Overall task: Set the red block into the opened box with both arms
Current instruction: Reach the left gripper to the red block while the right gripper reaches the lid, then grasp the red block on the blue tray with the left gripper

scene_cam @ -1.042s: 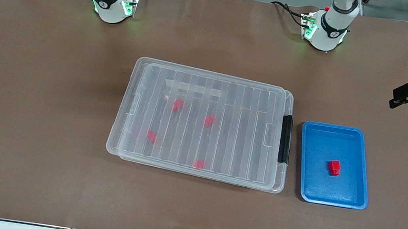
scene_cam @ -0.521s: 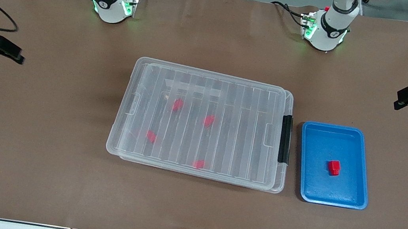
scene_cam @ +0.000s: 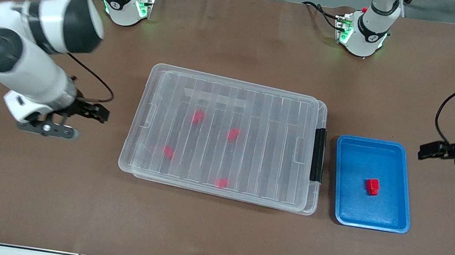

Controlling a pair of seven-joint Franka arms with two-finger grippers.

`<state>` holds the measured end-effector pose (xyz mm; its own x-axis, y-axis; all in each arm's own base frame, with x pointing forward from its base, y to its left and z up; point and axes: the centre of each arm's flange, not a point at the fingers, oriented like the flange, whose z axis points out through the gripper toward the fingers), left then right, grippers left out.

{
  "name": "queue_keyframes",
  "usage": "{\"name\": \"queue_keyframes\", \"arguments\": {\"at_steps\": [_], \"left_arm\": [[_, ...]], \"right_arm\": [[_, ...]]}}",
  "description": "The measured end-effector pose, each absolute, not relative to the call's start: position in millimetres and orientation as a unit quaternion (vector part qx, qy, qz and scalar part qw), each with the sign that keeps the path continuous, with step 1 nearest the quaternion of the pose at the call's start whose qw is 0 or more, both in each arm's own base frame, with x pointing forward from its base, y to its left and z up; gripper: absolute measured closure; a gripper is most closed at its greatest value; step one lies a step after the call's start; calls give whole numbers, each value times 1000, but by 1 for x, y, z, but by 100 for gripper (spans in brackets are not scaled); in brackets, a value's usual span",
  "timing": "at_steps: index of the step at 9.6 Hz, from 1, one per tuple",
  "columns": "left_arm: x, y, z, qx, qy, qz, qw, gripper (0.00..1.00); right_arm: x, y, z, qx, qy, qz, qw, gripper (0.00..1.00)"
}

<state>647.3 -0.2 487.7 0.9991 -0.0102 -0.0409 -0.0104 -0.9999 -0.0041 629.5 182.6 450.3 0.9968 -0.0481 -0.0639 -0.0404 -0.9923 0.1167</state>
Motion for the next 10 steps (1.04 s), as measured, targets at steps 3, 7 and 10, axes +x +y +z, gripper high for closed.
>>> {"name": "queue_keyframes", "arguments": {"at_steps": [3, 7, 10], "left_arm": [[669, 7, 388, -999, -2, 43, -5, 2], [669, 8, 278, -1000, -4, 29, -5, 3], [663, 8, 236, -999, -4, 42, -5, 8]], "right_arm": [[622, 213, 395, 996, 0, -25, 82, 0], [624, 207, 372, 996, 9, -10, 93, 0], [623, 205, 363, 994, 21, -4, 110, 0]]}}
